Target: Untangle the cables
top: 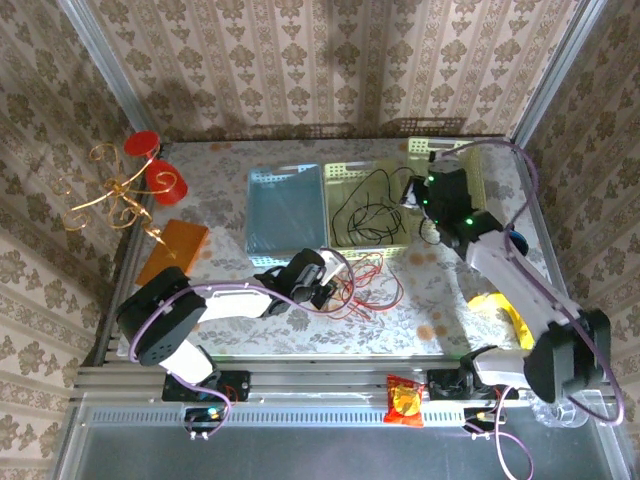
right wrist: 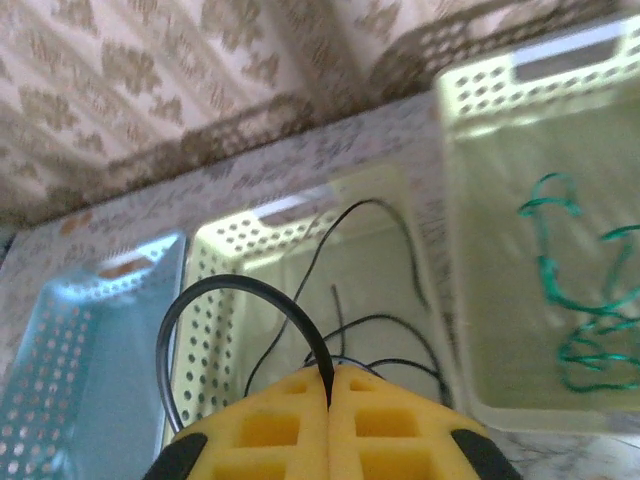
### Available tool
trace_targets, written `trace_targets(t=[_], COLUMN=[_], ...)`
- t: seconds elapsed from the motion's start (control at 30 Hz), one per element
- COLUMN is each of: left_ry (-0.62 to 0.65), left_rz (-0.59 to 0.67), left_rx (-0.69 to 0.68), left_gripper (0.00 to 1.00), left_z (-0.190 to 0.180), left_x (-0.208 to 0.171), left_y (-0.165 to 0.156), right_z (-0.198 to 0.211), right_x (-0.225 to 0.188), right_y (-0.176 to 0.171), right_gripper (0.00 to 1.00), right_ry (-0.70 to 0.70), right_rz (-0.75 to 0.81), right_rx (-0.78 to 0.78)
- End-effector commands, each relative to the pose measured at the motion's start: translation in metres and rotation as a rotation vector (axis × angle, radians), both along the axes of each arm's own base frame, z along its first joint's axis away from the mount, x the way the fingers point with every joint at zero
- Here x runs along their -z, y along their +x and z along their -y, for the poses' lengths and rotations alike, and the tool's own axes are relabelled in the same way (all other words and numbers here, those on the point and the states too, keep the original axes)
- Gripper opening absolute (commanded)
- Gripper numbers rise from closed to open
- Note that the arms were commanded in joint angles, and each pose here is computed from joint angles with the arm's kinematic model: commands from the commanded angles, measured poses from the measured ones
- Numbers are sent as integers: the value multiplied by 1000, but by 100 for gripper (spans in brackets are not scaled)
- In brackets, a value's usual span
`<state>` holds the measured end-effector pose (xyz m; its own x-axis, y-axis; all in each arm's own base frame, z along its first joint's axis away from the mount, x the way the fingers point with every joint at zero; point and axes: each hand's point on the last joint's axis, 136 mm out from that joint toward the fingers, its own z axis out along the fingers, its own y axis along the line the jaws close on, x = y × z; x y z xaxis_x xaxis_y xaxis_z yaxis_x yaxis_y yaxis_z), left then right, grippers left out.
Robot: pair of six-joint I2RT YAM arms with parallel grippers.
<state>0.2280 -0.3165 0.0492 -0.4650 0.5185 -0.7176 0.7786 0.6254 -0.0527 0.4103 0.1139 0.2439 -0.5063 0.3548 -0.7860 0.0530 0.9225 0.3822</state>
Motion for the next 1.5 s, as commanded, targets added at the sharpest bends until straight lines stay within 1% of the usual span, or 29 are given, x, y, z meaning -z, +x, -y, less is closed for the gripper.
trace_targets(t=[0.0, 0.03, 0.1, 0.2, 0.33, 0.37, 0.5, 0.6, 0.63, 0.67, 0.73, 0.77, 0.8, 0.97, 1.1, 1.17, 1.3, 1.47], left_ry=[-13, -11, -9, -10, -7, -7, -27, -55, -62, -66, -62, -60, -57, -19, -4, 9, 2, 49], left_rz=[6, 5, 6, 6, 6, 8, 6, -12, -21, -29, -39, -40, -41, -52, -137, -168, -187, -260], left_rx=[-24, -23, -20, -13, -2, -2, 11, 47, 51, 51, 44, 42, 38, 23, 97, 102, 92, 93], left_gripper=[0, 0, 0, 0, 0, 0, 0, 0, 17, 30, 51, 57, 59, 60, 60, 60, 60, 61], left_z=[-2, -2, -2, -2, -2, -3, -3, 0, 0, 0, -3, -4, -6, -19, -21, -23, -23, -20], left_x=[-4, -4, -5, -6, -7, -8, -11, -14, -15, -15, -14, -14, -15, -12, -3, 2, 4, 8], left_y=[1, 0, 0, -2, -3, -3, -5, -11, -11, -11, -10, -10, -10, -14, -38, -45, -46, -45], right_z=[-37, -41, -42, -40, -38, -40, -56, -78, -88, -91, -98, -99, -99, -98, -97, -96, -91, -88], right_x=[28, 40, 56, 60, 61, 59, 82, 106, 112, 118, 130, 138, 145, 173, 188, 192, 194, 191], right_y=[15, 15, 11, -4, -33, -42, -84, -118, -129, -136, -149, -153, -154, -156, -162, -162, -158, -153], right_gripper=[29, 33, 36, 39, 40, 40, 41, 42, 42, 42, 42, 42, 42, 41, 40, 40, 40, 40], right_ry=[7, -6, -39, -69, -94, -96, -83, -30, -29, -63, -120, -137, -153, -184, -189, -194, -215, -236], right_rz=[-62, -113, -178, -167, -183, -183, -260, -335, -355, -378, -434, -467, -493, -569, -621, -628, -620, -605], right_rx=[-139, -150, -129, -116, -136, -155, -296, -454, -531, -572, -651, -665, -662, -645, -651, -643, -610, -589])
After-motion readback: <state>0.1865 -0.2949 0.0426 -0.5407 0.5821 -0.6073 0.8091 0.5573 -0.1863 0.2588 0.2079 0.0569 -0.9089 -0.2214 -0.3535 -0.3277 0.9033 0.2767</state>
